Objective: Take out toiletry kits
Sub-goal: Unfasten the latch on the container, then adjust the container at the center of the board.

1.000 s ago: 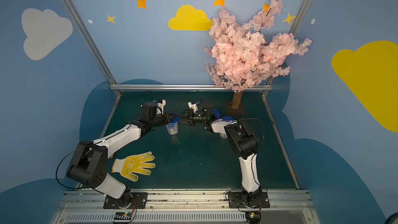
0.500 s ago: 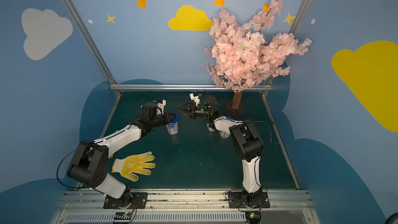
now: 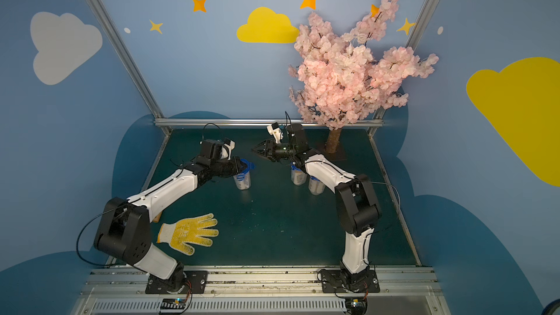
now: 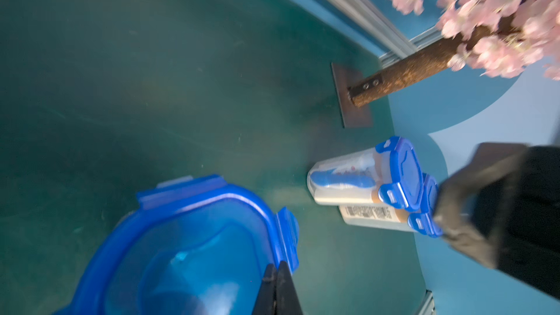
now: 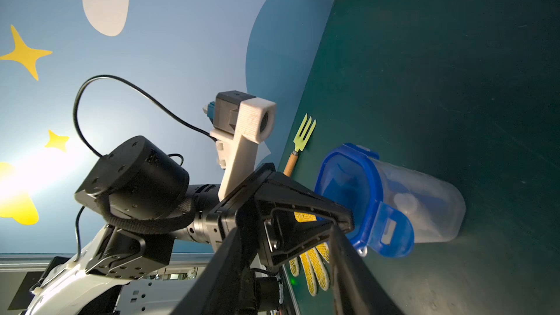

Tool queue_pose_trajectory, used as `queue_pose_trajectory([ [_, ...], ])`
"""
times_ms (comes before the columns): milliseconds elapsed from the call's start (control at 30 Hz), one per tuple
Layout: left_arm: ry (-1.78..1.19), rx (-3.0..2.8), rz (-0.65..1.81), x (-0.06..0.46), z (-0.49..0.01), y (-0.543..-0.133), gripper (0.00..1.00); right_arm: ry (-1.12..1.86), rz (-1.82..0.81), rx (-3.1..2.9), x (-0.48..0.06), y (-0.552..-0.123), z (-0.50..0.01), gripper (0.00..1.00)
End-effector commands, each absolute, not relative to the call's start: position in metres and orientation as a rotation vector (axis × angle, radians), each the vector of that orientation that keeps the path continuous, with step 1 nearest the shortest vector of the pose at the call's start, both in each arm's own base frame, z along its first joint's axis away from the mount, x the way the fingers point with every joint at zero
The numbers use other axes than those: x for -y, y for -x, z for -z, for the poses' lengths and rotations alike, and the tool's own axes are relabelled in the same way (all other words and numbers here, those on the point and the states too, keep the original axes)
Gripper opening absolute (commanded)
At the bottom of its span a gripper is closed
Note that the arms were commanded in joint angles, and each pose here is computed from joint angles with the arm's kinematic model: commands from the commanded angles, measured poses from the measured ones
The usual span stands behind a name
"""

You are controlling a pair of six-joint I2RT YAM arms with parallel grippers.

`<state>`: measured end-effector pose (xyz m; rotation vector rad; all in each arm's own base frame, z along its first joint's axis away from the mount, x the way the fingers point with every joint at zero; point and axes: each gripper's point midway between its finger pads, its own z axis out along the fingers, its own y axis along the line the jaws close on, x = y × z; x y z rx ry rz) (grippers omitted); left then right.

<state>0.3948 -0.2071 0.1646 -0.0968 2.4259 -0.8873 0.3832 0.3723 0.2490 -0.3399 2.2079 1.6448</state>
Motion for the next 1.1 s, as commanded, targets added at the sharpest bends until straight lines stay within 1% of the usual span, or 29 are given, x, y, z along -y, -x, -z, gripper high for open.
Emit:
queue_pose_trajectory([
  [0, 0.101, -2.556, 0.825, 0.198, -0.159, -0.369, 0.02, 0.359, -1.443, -2.319, -0.357, -0.379, -0.235, 0.46],
  [233, 0.023, -2.413, 0.823, 0.200, -0.226, -0.365, 0.02, 0.387, -1.210, -2.397, -0.342, -0.387, -0.229, 0.44],
  [367, 0.004, -2.364, 0.809, 0.193, -0.245, -0.351, 0.02, 0.405, -1.123, -2.436, -0.342, -0.397, -0.223, 0.37],
  [400, 0.017, -2.358, 0.773, 0.187, -0.246, -0.348, 0.02, 0.415, -1.101, -2.443, -0.344, -0.400, -0.222, 0.33],
  [500, 0.033, -2.362, 0.741, 0.178, -0.243, -0.335, 0.02, 0.450, -1.036, -2.465, -0.348, -0.409, -0.218, 0.21],
  [600, 0.057, -2.373, 0.706, 0.167, -0.235, -0.321, 0.02, 0.481, -0.970, -2.477, -0.353, -0.418, -0.216, 0.12],
  [700, 0.086, -2.366, 0.670, 0.155, -0.228, -0.309, 0.02, 0.502, -0.919, -2.489, -0.357, -0.429, -0.212, 0.05],
  [767, 0.098, -2.369, 0.649, 0.149, -0.224, -0.302, 0.02, 0.505, -0.896, -2.498, -0.360, -0.435, -0.208, 0.03],
  [867, 0.109, -2.399, 0.631, 0.146, -0.212, -0.298, 0.02, 0.521, -0.865, -2.507, -0.366, -0.443, -0.199, 0.03],
  [1067, 0.138, -2.463, 0.698, 0.157, -0.181, -0.312, 0.02, 0.585, -0.802, -2.528, -0.386, -0.444, -0.175, 0.03],
])
